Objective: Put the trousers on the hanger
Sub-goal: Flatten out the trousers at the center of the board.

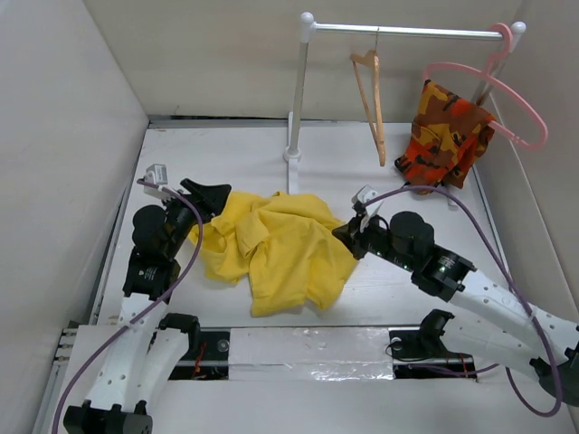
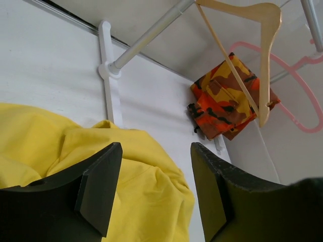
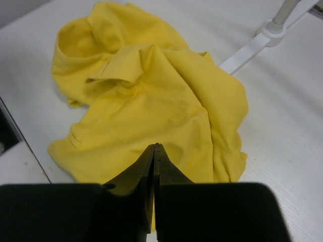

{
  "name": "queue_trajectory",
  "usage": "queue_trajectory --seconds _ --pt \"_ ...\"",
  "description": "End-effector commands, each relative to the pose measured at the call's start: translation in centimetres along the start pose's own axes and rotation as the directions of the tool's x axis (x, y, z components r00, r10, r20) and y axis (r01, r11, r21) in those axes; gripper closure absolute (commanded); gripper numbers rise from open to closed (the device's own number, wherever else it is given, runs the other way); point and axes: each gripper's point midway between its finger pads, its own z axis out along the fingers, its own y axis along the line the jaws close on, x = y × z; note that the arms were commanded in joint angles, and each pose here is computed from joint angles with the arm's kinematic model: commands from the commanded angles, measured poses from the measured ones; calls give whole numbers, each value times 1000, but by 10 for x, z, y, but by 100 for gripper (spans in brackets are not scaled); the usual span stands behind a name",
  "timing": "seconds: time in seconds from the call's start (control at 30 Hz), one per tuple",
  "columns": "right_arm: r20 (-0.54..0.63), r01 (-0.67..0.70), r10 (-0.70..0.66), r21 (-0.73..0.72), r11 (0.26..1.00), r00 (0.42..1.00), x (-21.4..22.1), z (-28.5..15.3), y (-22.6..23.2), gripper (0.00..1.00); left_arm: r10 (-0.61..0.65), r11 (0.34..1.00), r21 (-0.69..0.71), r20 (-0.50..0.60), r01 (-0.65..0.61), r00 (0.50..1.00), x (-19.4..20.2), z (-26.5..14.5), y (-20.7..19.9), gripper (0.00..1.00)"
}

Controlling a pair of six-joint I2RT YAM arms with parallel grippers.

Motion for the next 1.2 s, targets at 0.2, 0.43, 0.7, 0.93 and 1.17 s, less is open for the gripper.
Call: queue_trajectory --seconds 0.2,0.43,0.7,0.93,1.17 --pt "39 69 -66 -82 994 997 -22 21 17 100 22 985 -171 14 -19 1000 11 -18 41 60" --pt "-18 135 -137 -108 985 990 -20 60 39 100 -15 927 -374 1 14 1000 31 -37 87 90" --pt "-122 230 -259 -208 951 958 3 127 81 55 -108 844 -525 35 111 994 52 -49 125 33" --pt "-183 371 -407 -199 907 895 28 171 103 16 -152 801 -583 25 138 988 74 -38 153 29" --pt "-215 531 -569 -212 820 793 51 194 110 9 -177 756 -637 22 150 984 97 -49 177 30"
